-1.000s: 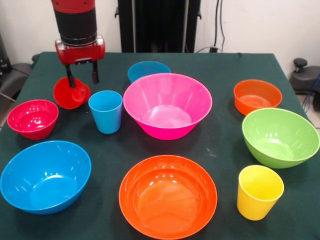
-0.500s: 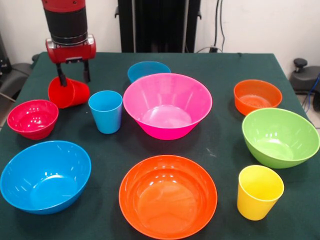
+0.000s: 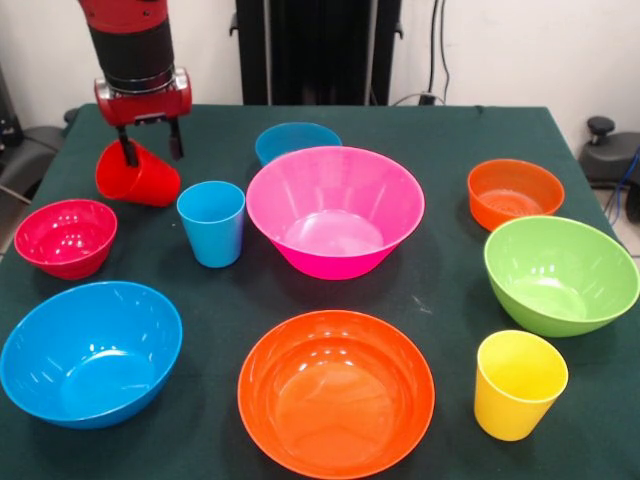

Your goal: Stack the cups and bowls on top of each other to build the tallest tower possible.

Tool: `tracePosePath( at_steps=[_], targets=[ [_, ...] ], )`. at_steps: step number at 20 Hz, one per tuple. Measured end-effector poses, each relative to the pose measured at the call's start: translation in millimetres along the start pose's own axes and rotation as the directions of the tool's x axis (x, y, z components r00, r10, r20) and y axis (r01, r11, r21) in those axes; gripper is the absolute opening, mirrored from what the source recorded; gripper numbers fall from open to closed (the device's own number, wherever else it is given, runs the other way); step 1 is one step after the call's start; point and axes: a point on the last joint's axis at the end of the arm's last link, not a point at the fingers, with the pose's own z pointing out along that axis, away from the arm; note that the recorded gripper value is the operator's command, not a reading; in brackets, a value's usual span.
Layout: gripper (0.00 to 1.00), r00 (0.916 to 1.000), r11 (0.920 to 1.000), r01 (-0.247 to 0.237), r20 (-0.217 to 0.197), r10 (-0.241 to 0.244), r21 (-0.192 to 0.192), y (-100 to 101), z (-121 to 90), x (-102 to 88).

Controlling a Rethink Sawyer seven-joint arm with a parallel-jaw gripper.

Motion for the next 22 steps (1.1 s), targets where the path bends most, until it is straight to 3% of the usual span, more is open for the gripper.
tracePosePath(
  at_steps=[4, 11, 15, 20, 22],
  targets=[
    [1.00, 0.9998, 0.9998, -0.009, -0.020, 0.009, -0.018, 3, 3, 15.1],
    [1.00, 0.9953, 0.9969, -0.006, -0.097, -0.001, -0.079, 34, 12, 58.6],
    [1.00, 0.9934, 0.9945, 0.006, -0.113, -0.018, -0.105, 52, 18, 73.5],
    [1.00, 0.9967, 0.9918, 0.022, -0.074, -0.032, -0.126, 65, 32, 72.8],
    [1.00, 0.9988, 0.9905, 0.036, -0.029, -0.040, -0.133, 72, 41, 69.0]
  ],
)
